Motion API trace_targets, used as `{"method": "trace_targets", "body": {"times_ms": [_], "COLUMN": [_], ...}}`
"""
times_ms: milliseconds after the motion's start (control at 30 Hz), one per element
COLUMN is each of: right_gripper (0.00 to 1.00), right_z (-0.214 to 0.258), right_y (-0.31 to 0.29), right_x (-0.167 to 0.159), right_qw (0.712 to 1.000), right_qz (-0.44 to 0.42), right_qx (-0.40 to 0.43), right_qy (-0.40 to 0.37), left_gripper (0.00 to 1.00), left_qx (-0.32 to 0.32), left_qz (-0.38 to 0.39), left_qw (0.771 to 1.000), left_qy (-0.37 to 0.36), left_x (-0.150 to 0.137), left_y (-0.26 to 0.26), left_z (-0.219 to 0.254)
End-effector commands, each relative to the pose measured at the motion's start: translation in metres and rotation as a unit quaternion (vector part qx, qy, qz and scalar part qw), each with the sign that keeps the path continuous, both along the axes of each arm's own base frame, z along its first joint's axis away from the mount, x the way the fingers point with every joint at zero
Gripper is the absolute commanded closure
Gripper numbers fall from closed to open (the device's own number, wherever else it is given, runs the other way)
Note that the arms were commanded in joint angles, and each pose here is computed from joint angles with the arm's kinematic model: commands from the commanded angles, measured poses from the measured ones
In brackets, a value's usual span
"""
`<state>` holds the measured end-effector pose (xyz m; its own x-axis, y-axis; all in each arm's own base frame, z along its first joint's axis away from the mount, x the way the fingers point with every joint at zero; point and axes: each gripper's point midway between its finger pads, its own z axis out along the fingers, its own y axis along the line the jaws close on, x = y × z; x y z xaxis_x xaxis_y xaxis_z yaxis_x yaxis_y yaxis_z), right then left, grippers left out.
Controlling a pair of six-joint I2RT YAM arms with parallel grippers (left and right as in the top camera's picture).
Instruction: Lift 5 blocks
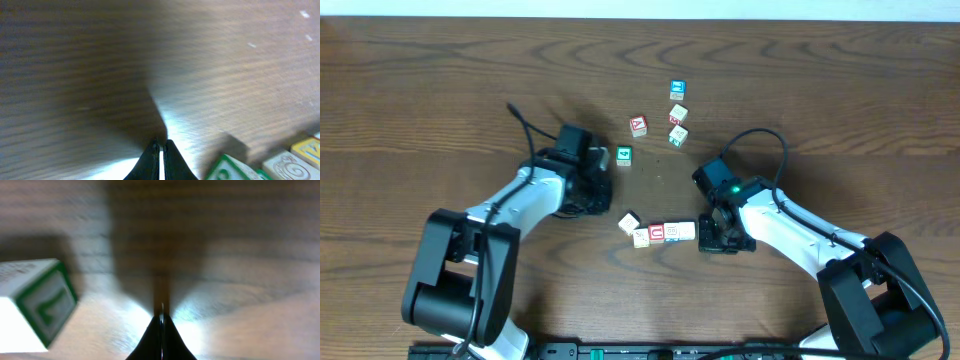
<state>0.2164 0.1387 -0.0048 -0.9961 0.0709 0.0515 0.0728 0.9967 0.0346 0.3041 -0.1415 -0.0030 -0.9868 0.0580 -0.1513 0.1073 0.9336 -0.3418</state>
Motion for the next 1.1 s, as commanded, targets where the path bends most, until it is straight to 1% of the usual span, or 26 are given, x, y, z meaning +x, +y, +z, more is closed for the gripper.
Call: {"method": "trace_targets", "body": {"times_ms": [0, 67, 133, 267, 400, 500, 567, 667, 767, 900, 1067], "right_gripper": [0.99, 0.99, 0.99, 0.99, 0.99, 0.99, 0.99, 0.99, 0.99, 0.99, 0.99], "right_z": [0.001, 0.001, 0.002, 0.004, 0.006, 0.011, 0.013, 0.013, 0.012, 0.007, 0.007], "right_y": [0.000, 0.004, 0.015, 0.034, 0.048, 0.065, 0.076, 0.089, 0.107, 0.123, 0.139], "right_x": [-0.005, -0.010, -0.015, -0.019, -0.029, -0.043, -0.054, -0.069, -0.079, -0.074, -0.069], "right_qw": [1.000, 1.000, 0.999, 0.995, 0.989, 0.981, 0.976, 0.970, 0.963, 0.965, 0.959], "right_qz": [0.017, 0.022, 0.032, 0.071, 0.102, 0.129, 0.145, 0.179, 0.217, 0.236, 0.253], "right_qx": [-0.011, -0.004, 0.019, 0.065, 0.097, 0.130, 0.146, 0.147, 0.148, 0.116, 0.113], "right_qy": [0.008, 0.017, 0.025, 0.030, 0.044, 0.064, 0.075, 0.078, 0.061, -0.003, -0.049], "left_gripper": [0.93, 0.93, 0.93, 0.93, 0.93, 0.92, 0.92, 0.92, 0.92, 0.92, 0.92], "left_qx": [0.047, 0.044, 0.040, 0.029, 0.005, -0.007, -0.009, -0.009, -0.005, 0.001, 0.004], "left_qz": [0.053, 0.070, 0.085, 0.112, 0.162, 0.184, 0.194, 0.210, 0.225, 0.242, 0.250], "left_qw": [0.997, 0.997, 0.995, 0.991, 0.975, 0.960, 0.952, 0.944, 0.939, 0.939, 0.946], "left_qy": [0.010, -0.001, -0.015, -0.069, -0.154, -0.211, -0.236, -0.254, -0.260, -0.245, -0.207], "left_x": [0.007, 0.016, 0.026, 0.045, 0.067, 0.076, 0.076, 0.072, 0.066, 0.053, 0.038], "left_y": [0.038, 0.047, 0.055, 0.070, 0.086, 0.099, 0.108, 0.120, 0.132, 0.143, 0.144], "left_z": [-0.012, -0.005, 0.004, 0.039, 0.092, 0.129, 0.147, 0.164, 0.173, 0.173, 0.163]}}
